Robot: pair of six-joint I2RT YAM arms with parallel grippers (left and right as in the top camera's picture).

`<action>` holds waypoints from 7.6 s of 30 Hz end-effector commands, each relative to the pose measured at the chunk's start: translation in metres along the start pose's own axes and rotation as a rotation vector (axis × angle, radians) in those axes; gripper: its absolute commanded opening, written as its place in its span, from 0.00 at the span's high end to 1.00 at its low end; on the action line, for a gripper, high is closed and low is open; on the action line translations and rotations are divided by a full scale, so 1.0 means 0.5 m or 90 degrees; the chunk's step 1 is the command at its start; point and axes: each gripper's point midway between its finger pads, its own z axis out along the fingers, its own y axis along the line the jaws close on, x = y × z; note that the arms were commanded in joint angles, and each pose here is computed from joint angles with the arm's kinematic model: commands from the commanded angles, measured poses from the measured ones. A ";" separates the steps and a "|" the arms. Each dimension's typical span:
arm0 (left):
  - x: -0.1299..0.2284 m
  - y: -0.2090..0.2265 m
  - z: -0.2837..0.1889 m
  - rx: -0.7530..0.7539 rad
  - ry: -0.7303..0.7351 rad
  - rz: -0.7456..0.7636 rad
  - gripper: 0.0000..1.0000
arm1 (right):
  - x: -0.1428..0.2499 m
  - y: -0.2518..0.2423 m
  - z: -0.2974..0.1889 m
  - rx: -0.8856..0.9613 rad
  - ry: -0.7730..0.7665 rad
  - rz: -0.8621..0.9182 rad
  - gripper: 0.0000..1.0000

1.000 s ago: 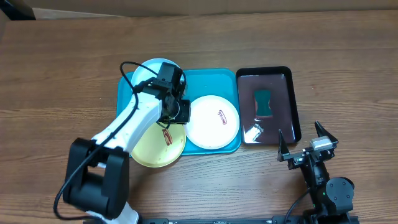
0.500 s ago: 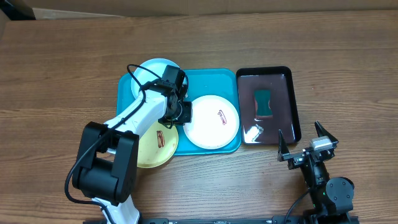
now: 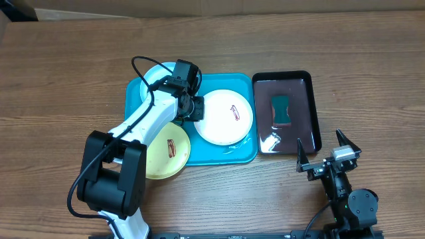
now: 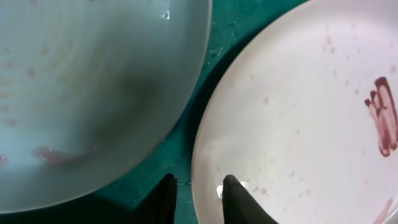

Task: Clean dirty plates on tray and stack at the side
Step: 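Close the left gripper on the white plate's rim and hold it, then move the right gripper to the black tray and grasp the green sponge, then rub the sponge in the water of the black tray with the right gripper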

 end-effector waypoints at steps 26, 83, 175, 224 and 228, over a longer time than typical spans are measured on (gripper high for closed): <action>0.053 0.027 0.024 -0.032 0.049 -0.068 0.84 | 0.005 -0.003 0.000 0.004 0.000 0.000 0.00; 0.053 0.005 0.034 -0.029 0.043 -0.050 0.78 | -0.366 0.075 0.117 -0.234 0.530 0.167 0.00; 0.052 0.004 0.034 -0.028 0.042 -0.049 0.92 | 0.311 0.076 0.283 0.037 0.808 0.103 0.08; 0.052 0.004 0.034 -0.028 0.042 -0.049 0.91 | 0.277 0.034 0.390 0.067 0.646 0.155 0.52; 0.052 0.004 0.034 -0.028 0.042 -0.049 0.91 | 0.278 0.034 0.388 0.067 0.649 0.155 0.22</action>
